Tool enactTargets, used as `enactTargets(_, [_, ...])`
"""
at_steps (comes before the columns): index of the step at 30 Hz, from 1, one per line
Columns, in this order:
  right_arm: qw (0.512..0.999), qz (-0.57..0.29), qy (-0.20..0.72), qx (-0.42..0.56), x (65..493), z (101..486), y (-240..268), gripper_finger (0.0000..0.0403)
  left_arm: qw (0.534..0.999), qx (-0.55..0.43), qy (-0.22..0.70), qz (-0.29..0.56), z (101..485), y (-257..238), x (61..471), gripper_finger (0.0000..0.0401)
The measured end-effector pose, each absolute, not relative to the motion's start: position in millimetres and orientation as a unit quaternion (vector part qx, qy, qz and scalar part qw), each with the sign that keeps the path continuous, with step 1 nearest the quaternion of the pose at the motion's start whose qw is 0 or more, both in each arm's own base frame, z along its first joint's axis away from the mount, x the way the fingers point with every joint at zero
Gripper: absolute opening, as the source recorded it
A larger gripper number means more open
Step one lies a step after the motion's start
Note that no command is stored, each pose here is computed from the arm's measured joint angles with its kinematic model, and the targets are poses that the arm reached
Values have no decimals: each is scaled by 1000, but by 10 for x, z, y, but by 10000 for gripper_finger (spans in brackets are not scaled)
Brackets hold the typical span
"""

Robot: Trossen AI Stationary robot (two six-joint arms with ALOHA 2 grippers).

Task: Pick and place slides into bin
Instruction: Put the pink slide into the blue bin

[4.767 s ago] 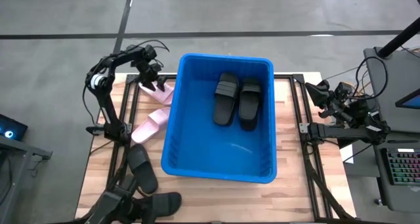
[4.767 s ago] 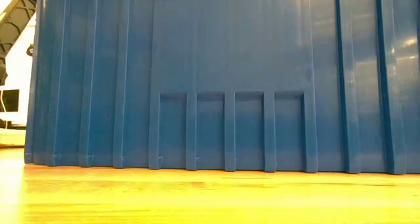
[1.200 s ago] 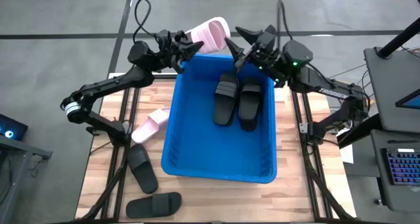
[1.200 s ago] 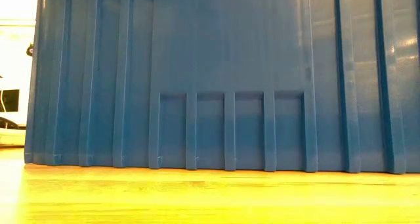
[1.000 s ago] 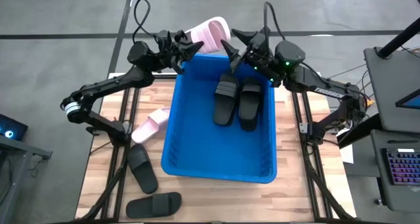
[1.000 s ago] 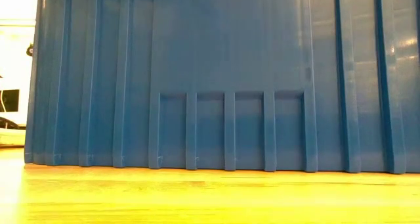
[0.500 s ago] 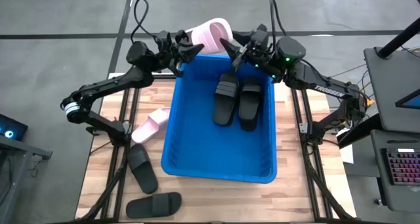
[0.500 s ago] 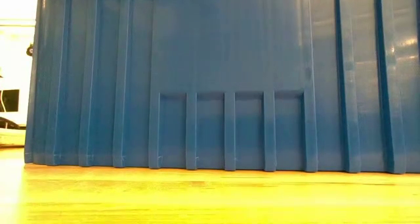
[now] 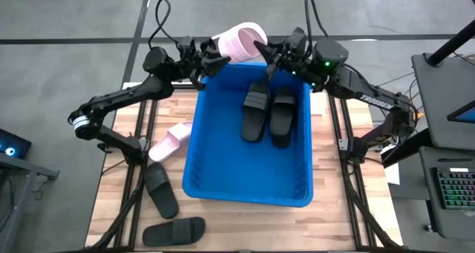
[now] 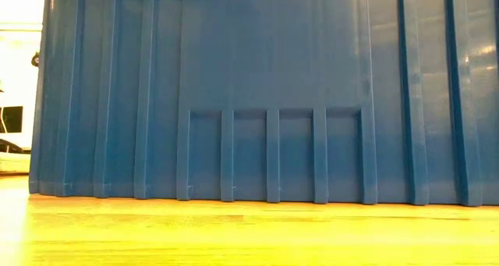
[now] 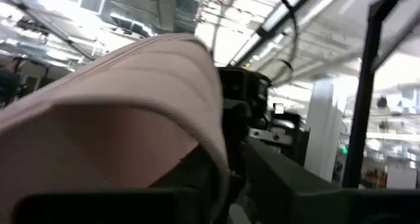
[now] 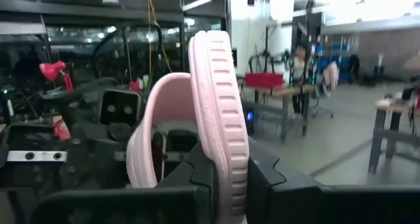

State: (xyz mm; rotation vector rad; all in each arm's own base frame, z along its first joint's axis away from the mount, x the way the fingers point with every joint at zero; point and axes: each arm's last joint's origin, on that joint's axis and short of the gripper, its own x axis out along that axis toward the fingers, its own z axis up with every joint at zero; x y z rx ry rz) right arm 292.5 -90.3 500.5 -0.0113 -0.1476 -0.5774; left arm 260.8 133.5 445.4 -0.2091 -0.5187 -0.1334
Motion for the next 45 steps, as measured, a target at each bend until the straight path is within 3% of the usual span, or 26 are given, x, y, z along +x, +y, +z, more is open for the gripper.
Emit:
enactTargets(8, [954,-295,-36,39,2740,5045,-924,30,965,-68,-242,-76,4509,1298,2506,215])
enactTargets(13, [946,-321,-24,39,2546,5091,-919,30,960,-39,-267,-72,4659,1236,2308,261])
enactTargets(23, [935,-305,40,175,2228,4983,-1015,30,964,115,-239,-23,4812,1104,2064,254])
enactTargets(32, [924,-223,78,299,2370,4805,-1238,30,956,243,-159,49,4662,994,2212,253])
enactTargets(38, [907,-202,92,357,2421,4698,-1464,29,925,345,-111,117,4581,887,2351,253])
enactTargets(41, [900,-191,98,379,2418,4656,-1573,29,894,402,-76,181,4554,829,2406,253])
enactTargets(45, [895,-192,100,391,2411,4620,-1669,29,853,480,-16,204,4429,789,2548,253])
